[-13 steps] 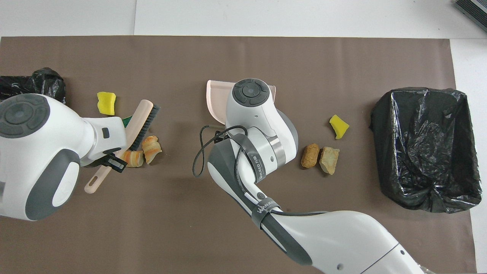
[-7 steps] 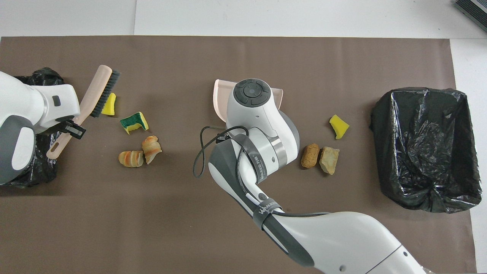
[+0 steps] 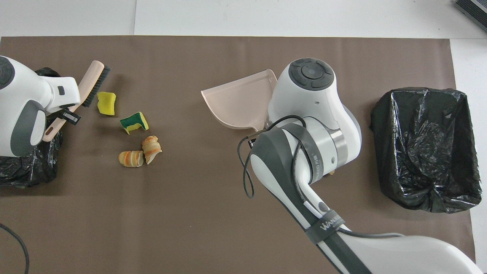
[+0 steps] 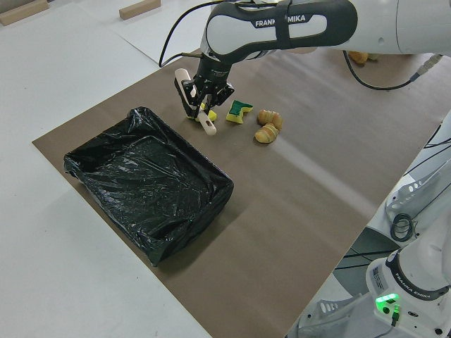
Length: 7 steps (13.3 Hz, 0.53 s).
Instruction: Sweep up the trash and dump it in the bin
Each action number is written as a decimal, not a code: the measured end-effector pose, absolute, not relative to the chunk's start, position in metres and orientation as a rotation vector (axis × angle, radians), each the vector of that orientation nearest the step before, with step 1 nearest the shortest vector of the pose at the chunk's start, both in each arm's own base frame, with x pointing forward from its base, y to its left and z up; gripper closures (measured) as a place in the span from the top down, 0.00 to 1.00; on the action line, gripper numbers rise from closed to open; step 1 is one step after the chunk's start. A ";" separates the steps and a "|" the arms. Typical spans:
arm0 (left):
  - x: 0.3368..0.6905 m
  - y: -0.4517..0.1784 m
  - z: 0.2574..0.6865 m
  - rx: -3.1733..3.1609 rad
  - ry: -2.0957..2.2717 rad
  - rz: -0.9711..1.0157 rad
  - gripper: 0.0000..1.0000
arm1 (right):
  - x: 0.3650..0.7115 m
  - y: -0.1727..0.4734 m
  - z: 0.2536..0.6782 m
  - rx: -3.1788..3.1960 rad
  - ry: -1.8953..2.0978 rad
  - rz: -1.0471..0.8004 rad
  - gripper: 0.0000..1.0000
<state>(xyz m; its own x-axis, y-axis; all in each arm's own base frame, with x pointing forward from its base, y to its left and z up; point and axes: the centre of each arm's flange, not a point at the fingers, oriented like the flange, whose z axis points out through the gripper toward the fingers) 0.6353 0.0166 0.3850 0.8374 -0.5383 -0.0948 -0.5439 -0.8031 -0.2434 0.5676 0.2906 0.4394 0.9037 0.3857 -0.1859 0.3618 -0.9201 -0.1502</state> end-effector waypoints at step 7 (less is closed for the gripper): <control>0.612 -0.027 0.361 -2.733 0.903 0.259 0.26 | 0.491 0.241 0.406 -2.768 -1.444 0.410 0.33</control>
<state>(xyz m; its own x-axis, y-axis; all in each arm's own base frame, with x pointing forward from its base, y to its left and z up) 0.6115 -0.0273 0.3606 0.7923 -0.5592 -0.2442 -0.6037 -0.7766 -0.1803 0.4912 0.2414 0.4064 0.5452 0.8055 -0.2323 0.8073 -0.5792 -0.1132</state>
